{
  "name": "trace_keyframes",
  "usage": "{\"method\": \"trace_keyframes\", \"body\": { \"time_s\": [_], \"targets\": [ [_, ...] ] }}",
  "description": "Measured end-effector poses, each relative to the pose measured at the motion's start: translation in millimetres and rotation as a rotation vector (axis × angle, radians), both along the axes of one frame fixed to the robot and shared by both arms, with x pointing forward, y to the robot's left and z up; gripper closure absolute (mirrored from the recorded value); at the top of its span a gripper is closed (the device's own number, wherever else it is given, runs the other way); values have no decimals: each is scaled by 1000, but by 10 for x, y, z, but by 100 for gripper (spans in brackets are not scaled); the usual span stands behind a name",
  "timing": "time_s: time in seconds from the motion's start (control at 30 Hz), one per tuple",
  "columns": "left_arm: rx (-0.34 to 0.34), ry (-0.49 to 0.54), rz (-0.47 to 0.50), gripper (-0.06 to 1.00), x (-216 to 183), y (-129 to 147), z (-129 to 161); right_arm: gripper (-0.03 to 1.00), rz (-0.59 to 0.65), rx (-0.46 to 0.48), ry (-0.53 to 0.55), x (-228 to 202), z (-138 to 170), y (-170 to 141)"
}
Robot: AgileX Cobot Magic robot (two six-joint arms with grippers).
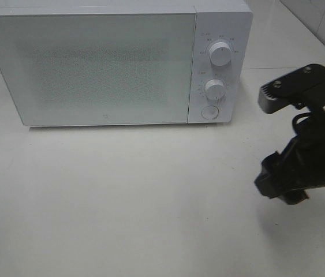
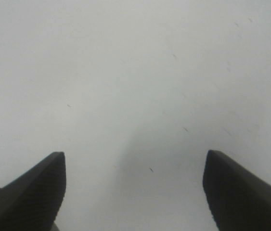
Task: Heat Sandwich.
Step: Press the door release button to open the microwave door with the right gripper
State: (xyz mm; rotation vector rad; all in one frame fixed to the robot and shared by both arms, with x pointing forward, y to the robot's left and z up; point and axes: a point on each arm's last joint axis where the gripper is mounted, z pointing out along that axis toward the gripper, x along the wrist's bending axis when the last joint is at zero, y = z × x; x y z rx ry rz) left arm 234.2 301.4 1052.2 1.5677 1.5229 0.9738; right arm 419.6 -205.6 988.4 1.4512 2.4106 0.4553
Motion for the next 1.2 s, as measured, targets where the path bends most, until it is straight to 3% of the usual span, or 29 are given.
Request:
{"method": "trace_keyframes", "body": {
  "time_s": [0.23,0.3,0.5,0.6,0.73,1.2],
  "targets": [
    [0,0,0,19,0,0,0,20,-238,-79,122,9,164,-456],
    [0,0,0,19,0,0,0,20,-316,-114,202,-109,217,-619],
    [0,0,0,19,0,0,0,20,-400,-28,194,-363,413,-718],
    [0,0,0,19,0,0,0,20,-406,95,103,-633,532,-712],
    [0,0,0,19,0,0,0,20,-399,167,-2,-918,548,-746],
    [0,0,0,19,0,0,0,20,-369,287,-314,-1558,591,-876]
  ]
}}
